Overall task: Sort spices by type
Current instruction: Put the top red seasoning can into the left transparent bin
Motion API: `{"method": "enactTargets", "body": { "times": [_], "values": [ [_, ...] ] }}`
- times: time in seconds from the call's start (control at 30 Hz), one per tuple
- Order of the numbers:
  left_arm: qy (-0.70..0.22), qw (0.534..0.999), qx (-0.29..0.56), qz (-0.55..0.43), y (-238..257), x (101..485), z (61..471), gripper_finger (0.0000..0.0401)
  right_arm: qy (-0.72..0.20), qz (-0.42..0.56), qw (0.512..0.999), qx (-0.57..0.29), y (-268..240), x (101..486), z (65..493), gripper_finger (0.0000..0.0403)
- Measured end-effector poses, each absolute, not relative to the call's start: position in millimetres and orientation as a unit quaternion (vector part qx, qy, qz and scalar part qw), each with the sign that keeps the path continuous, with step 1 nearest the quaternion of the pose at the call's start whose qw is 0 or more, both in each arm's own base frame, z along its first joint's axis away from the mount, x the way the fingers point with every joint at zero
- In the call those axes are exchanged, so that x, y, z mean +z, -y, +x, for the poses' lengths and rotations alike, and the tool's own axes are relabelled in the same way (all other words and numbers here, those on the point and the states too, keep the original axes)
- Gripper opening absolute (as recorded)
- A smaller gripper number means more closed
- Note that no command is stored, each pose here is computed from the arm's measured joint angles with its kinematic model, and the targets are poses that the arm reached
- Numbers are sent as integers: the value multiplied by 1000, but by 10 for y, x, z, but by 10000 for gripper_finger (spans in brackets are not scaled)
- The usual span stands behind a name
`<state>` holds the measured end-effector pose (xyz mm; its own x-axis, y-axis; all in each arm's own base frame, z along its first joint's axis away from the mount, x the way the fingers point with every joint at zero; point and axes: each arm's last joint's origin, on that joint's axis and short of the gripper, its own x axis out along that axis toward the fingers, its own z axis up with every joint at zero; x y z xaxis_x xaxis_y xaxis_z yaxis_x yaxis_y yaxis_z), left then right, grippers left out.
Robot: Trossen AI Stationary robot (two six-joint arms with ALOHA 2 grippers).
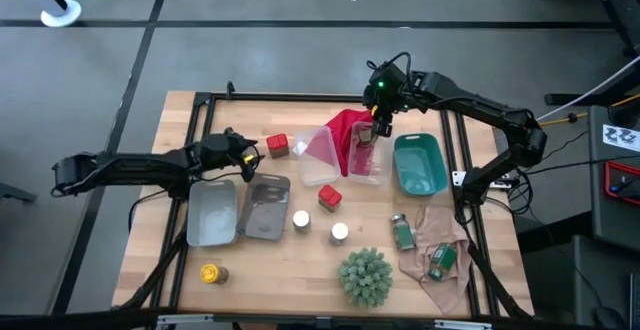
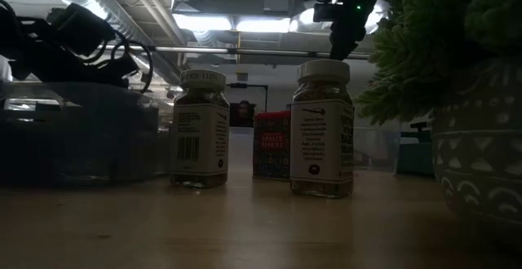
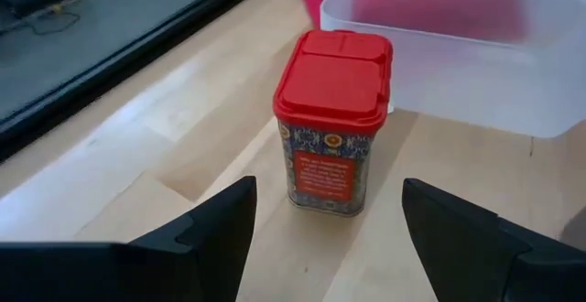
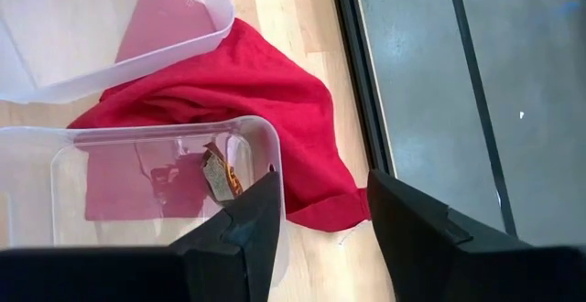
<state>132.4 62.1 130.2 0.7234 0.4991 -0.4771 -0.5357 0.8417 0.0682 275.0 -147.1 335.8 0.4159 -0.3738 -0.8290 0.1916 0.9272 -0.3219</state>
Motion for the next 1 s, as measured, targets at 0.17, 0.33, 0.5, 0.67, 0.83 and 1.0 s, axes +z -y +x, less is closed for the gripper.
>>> {"method": "enactTargets", "body": {
  "times": [0.17, 0.33, 0.5, 0.67, 0.83, 1.0],
  "values": [
    [-252, 927, 277, -17, -649, 1278, 1355, 258, -513, -89, 837, -169, 1470, 3361, 2748, 166],
    [-269, 923, 276, 9, -670, 1252, 1353, 258, -513, -89, 837, -169, 1469, 3362, 2746, 166],
    [-260, 924, 280, 0, -672, 1267, 1352, 258, -510, -91, 837, -173, 1455, 3399, 2714, 166],
    [-248, 927, 280, 7, -676, 1293, 1363, 258, -504, -93, 841, -175, 1452, 3470, 2709, 166],
    [-240, 929, 281, -15, -701, 1313, 1363, 258, -501, -92, 843, -173, 1450, 3484, 2711, 166],
    [-232, 936, 260, -44, -786, 1368, 1358, 258, -501, -92, 843, -173, 1450, 3484, 2711, 166]
  ]
}}
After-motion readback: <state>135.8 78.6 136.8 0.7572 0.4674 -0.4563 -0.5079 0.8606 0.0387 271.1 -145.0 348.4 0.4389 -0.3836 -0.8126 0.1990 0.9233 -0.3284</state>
